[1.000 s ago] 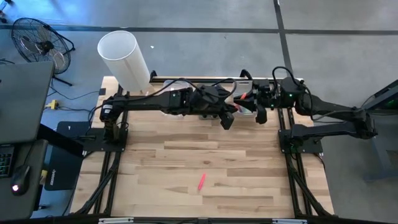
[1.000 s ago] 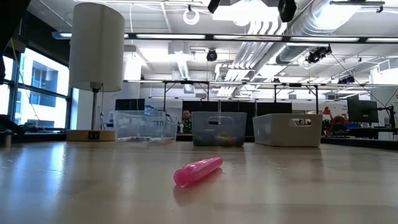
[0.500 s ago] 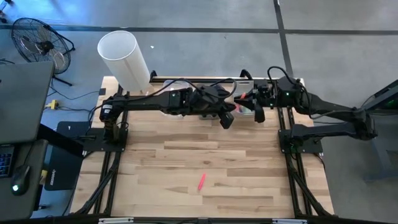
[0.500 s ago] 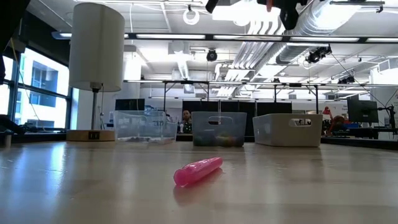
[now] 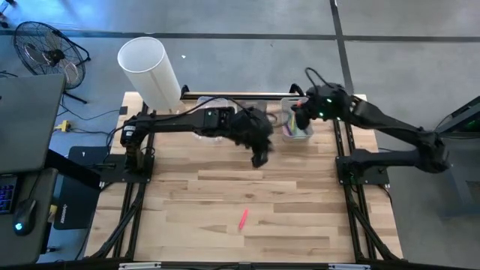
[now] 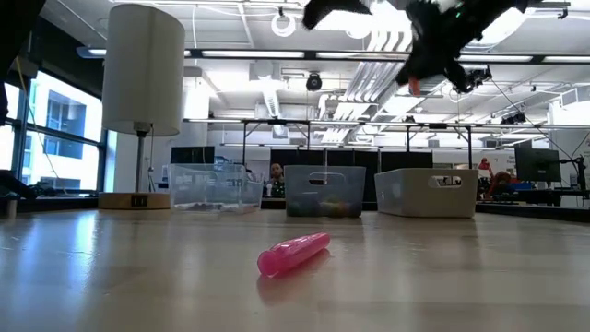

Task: Pick & Place Markers
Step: Put the orange pen into the gray bin, then put the pink pen into the gray bin

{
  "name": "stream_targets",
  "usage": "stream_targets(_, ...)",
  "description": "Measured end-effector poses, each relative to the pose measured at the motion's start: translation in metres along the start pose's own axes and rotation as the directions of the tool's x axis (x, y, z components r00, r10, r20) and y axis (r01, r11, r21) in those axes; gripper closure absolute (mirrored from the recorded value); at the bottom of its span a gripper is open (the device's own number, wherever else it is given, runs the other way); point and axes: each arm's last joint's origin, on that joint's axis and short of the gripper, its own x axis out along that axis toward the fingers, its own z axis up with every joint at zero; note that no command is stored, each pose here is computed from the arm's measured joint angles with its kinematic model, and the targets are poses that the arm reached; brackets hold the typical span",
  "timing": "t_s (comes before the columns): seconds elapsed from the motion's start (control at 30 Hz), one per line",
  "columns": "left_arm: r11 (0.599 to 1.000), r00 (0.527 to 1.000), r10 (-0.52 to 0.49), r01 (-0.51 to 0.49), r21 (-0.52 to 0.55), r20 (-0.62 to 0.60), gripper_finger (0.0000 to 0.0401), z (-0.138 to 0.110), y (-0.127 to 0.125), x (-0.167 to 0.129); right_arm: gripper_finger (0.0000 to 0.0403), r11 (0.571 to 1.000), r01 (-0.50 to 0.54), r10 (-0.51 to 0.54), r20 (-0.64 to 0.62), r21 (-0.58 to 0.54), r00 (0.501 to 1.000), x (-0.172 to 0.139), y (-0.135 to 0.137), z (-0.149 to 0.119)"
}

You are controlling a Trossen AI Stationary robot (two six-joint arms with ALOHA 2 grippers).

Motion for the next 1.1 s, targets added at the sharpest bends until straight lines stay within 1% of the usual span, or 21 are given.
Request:
stream_targets(0.03,0.995,0.996,-0.084,0.085,0.056,-0.014,0.0279,-0.001,-0.006,-0.001,0.0373,0.999,0.037,-0.036,-0.046,0.023,0.998,0.006,-0.004,0.000)
stream_targets(0.07,0.985,0.990,-0.139,0.141,0.097,-0.025,0.0282,-0.002,-0.012,-0.003,0.0373,0.997,0.071,-0.068,-0.091,0.035,0.994,0.013,-0.009,0.000)
stream_targets(0.1,0.980,0.987,-0.159,0.161,0.119,-0.033,0.0289,-0.003,-0.017,-0.005,0.0373,0.994,0.105,-0.099,-0.139,0.039,0.985,0.022,-0.013,0.000)
stream_targets(0.17,0.973,0.984,-0.168,0.174,0.151,-0.052,0.0306,-0.007,-0.023,-0.006,0.0372,0.983,0.176,-0.161,-0.232,0.045,0.959,0.040,-0.023,-0.004)
stream_targets(0.27,0.975,0.990,-0.123,0.134,0.175,-0.072,0.0347,-0.014,-0.020,0.000,0.0359,0.959,0.278,-0.239,-0.368,0.058,0.899,0.068,-0.042,-0.015)
stream_targets(0.33,0.975,0.992,-0.092,0.108,0.194,-0.087,0.0383,-0.022,-0.018,-0.008,0.0350,0.942,0.331,-0.270,-0.458,0.058,0.847,0.082,-0.053,-0.024)
stream_targets(0.37,0.973,0.993,-0.095,0.109,0.203,-0.074,0.0391,-0.024,-0.018,-0.012,0.0346,0.935,0.350,-0.279,-0.491,0.055,0.825,0.088,-0.057,-0.028)
stream_targets(0.43,0.974,0.995,-0.094,0.097,0.203,-0.026,0.0391,-0.030,-0.017,-0.022,0.0340,0.927,0.372,-0.290,-0.530,0.052,0.796,0.096,-0.062,-0.034)
stream_targets(0.5,0.975,0.997,-0.067,0.074,0.209,-0.040,0.0390,-0.049,-0.014,-0.030,0.0334,0.921,0.385,-0.292,-0.542,0.062,0.788,0.100,-0.064,-0.036)
stream_targets(0.57,0.977,0.997,-0.060,0.047,0.208,0.055,0.0397,-0.060,-0.009,-0.030,0.0326,0.915,0.395,-0.293,-0.543,0.079,0.787,0.100,-0.064,-0.036)
stream_targets(0.6,0.978,0.996,-0.050,0.034,0.206,0.071,0.0399,-0.069,-0.005,-0.033,0.0322,0.912,0.400,-0.293,-0.541,0.091,0.789,0.099,-0.064,-0.035)
stream_targets(0.63,0.978,0.998,-0.035,0.022,0.205,0.061,0.0399,-0.083,0.000,-0.037,0.0317,0.907,0.407,-0.293,-0.538,0.105,0.790,0.096,-0.064,-0.034)
stream_targets(0.67,0.979,0.997,-0.039,0.024,0.201,0.069,0.0397,-0.094,0.003,-0.042,0.0313,0.904,0.412,-0.292,-0.536,0.116,0.792,0.093,-0.063,-0.033)
stream_targets(0.7,0.981,0.994,-0.046,0.025,0.190,0.102,0.0397,-0.102,0.006,-0.044,0.0310,0.900,0.416,-0.292,-0.530,0.128,0.796,0.088,-0.062,-0.032)
stream_targets(0.77,0.984,0.992,-0.038,0.016,0.180,0.122,0.0399,-0.125,0.016,-0.051,0.0307,0.902,0.405,-0.283,-0.506,0.147,0.815,0.077,-0.060,-0.027)
stream_targets(0.83,0.984,0.985,-0.053,0.024,0.174,0.165,0.0400,-0.148,0.025,-0.054,0.0308,0.919,0.362,-0.250,-0.479,0.158,0.842,0.065,-0.055,-0.022)
stream_targets(0.9,0.985,0.969,-0.073,0.033,0.167,0.236,0.0400,-0.169,0.034,-0.060,0.0317,0.939,0.304,-0.208,-0.439,0.162,0.874,0.053,-0.047,-0.018)
stream_targets(0.97,0.986,0.947,-0.089,0.041,0.161,0.307,0.0400,-0.189,0.042,-0.066,0.0333,0.946,0.267,-0.176,-0.403,0.182,0.898,0.040,-0.039,-0.015)
stream_targets(1.03,0.985,0.938,-0.096,0.042,0.166,0.332,0.0400,-0.212,0.051,-0.072,0.0355,0.951,0.231,-0.146,-0.361,0.206,0.921,0.027,-0.028,-0.014)
stream_targets(1.1,0.979,0.928,-0.114,0.045,0.197,0.355,0.0401,-0.231,0.059,-0.077,0.0381,0.956,0.193,-0.114,-0.328,0.221,0.938,0.016,-0.017,-0.013)
